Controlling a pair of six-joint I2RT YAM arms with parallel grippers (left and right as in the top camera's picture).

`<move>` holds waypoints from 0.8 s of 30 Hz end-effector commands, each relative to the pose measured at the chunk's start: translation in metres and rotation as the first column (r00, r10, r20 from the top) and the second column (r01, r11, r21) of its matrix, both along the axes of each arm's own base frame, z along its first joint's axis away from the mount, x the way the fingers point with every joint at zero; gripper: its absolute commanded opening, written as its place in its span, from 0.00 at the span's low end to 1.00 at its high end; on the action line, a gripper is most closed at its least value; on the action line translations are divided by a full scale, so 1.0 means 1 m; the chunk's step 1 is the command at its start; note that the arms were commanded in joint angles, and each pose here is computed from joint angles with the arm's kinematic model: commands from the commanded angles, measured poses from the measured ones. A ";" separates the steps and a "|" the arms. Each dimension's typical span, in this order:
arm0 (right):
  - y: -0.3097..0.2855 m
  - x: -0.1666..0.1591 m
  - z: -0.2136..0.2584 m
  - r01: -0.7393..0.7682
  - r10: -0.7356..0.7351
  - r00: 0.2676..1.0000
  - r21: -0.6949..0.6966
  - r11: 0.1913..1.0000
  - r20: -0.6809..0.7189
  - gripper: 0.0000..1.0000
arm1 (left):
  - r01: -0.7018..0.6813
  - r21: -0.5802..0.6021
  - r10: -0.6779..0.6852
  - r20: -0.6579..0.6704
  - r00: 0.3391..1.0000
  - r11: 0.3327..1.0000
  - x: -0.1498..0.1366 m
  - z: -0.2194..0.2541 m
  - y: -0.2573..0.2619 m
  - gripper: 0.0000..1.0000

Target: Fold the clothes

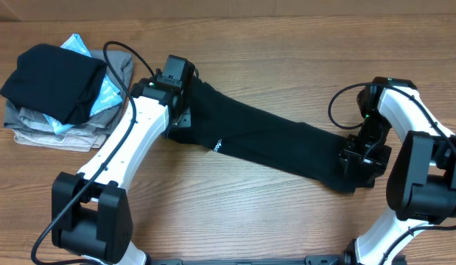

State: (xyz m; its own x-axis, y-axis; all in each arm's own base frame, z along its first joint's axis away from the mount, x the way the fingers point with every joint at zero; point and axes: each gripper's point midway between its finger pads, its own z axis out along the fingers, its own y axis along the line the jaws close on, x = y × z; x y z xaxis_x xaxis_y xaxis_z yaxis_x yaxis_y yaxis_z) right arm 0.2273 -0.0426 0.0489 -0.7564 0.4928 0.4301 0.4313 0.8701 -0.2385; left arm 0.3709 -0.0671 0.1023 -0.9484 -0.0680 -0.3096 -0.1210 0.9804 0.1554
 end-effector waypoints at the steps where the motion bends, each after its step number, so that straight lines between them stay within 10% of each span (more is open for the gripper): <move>1: -0.002 0.010 0.009 0.000 -0.001 0.998 0.006 1.000 0.056 0.68 | -0.021 -0.006 0.021 0.012 1.000 1.000 0.001 0.001 0.002 0.07; 9: -0.011 0.043 0.015 0.059 -0.084 0.976 0.127 0.990 0.201 0.36 | -0.021 -0.006 0.021 0.013 1.000 1.000 0.001 0.001 0.002 0.11; 24: -0.035 0.038 -0.024 0.206 -0.267 0.925 0.235 0.950 0.271 0.34 | -0.007 -0.064 0.009 0.039 0.999 0.998 0.009 0.002 -0.009 0.16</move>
